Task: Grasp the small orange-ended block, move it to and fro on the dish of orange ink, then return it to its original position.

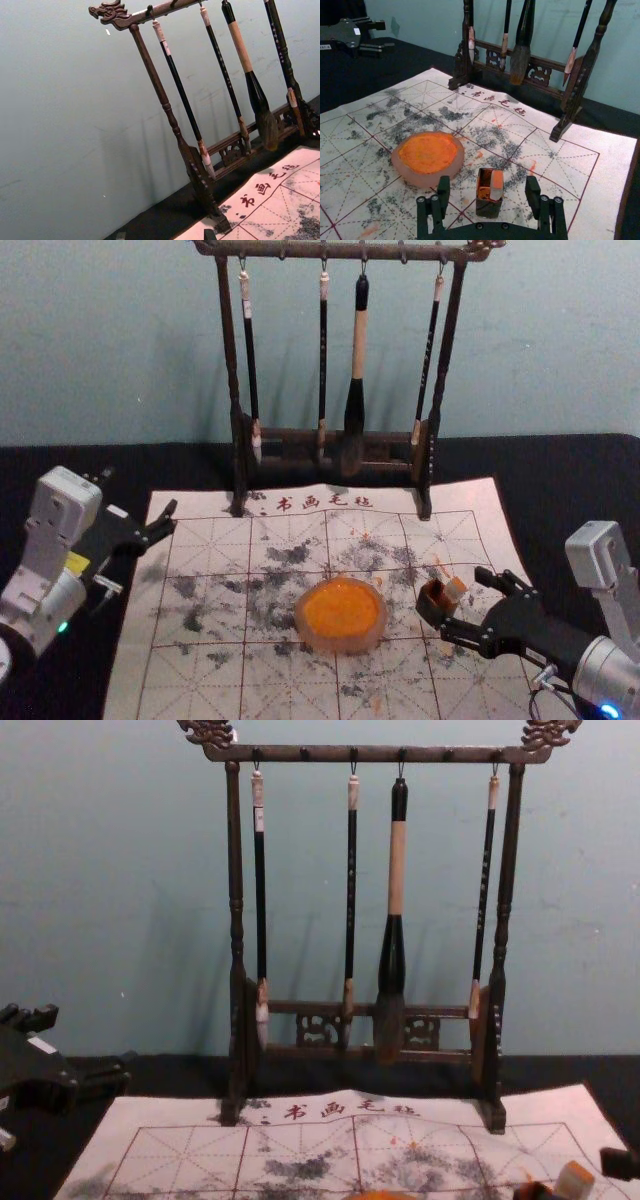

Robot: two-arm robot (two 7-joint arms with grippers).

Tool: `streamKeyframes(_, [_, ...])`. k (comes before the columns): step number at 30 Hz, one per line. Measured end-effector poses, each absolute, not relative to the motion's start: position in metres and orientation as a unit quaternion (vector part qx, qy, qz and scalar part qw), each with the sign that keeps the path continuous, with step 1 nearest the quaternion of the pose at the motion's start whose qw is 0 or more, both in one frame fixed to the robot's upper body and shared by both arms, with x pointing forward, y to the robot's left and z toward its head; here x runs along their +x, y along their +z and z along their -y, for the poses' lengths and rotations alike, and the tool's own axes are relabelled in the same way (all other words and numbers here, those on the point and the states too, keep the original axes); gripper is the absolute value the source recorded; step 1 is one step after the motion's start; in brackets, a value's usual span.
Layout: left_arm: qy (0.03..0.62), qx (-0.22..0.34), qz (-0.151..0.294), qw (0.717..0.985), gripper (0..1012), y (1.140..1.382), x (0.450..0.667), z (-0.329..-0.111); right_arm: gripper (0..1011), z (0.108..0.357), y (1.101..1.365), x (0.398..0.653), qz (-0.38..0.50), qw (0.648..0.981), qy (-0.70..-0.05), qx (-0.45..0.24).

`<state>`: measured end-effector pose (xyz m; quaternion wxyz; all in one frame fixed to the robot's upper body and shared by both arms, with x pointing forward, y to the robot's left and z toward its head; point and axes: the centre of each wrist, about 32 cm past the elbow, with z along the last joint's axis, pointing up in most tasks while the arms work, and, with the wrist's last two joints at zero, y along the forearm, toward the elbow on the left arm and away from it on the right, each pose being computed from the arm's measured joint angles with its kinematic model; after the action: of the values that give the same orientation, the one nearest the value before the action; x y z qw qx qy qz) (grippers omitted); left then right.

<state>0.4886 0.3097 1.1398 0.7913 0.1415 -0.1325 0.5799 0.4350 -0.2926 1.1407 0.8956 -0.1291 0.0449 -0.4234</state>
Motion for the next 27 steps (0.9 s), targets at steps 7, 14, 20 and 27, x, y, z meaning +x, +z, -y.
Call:
streamKeyframes(7, [0.58, 0.142, 0.132, 0.791, 1010, 1.1398, 0.4886, -0.3097, 746, 0.2926, 1.1406, 0.4349, -0.045, 0.896, -0.424, -0.129])
streamKeyframes(14, [0.58, 0.141, 0.132, 0.791, 1010, 1.1398, 0.4886, -0.3097, 504, 0.2926, 1.1406, 0.4349, -0.045, 0.895, -0.424, -0.129])
streamKeyframes(20, [0.58, 0.142, 0.132, 0.791, 1010, 1.1398, 0.4886, -0.3097, 343, 0.2926, 1.1406, 0.4349, -0.045, 0.895, -0.424, -0.129])
streamKeyframes(27, [0.58, 0.141, 0.132, 0.791, 1010, 1.1398, 0.4886, -0.3097, 109, 0.2926, 1.1406, 0.4349, -0.045, 0.895, -0.424, -0.129])
